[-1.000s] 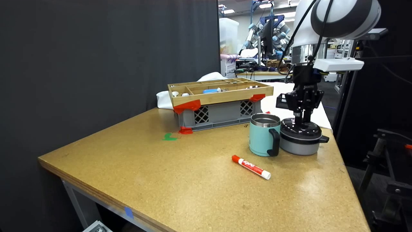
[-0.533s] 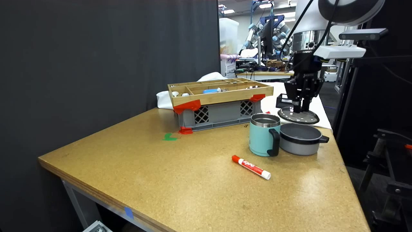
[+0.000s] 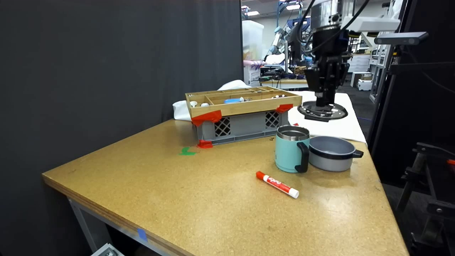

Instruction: Remove the black lid from the grey pot, put the red marker inside the pot, remove the marker from the pot

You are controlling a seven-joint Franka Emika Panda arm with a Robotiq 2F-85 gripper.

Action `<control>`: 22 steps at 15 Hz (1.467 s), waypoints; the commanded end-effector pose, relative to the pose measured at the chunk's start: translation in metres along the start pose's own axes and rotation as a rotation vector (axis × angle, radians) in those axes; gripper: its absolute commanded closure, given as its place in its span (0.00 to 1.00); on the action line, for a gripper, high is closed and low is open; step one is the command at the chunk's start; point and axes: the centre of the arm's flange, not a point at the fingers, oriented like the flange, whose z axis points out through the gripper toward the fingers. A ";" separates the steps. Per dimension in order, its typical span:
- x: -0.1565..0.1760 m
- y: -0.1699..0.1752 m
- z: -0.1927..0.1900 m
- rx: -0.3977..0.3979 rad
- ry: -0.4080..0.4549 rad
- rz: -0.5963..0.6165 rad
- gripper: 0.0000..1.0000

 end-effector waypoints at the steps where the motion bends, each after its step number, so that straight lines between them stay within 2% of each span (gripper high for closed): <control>1: -0.014 -0.055 -0.010 -0.043 -0.052 -0.104 0.91; 5: -0.063 -0.126 0.017 -0.077 -0.089 -0.266 0.91; 8: -0.100 -0.143 0.056 -0.108 -0.118 -0.340 0.91; 12: -0.110 -0.129 0.112 -0.109 -0.183 -0.396 0.91; 15: -0.100 -0.109 0.144 -0.060 -0.214 -0.425 0.91; 21: -0.087 -0.073 0.179 0.045 -0.226 -0.465 0.91; 22: -0.086 -0.071 0.179 0.052 -0.227 -0.469 0.41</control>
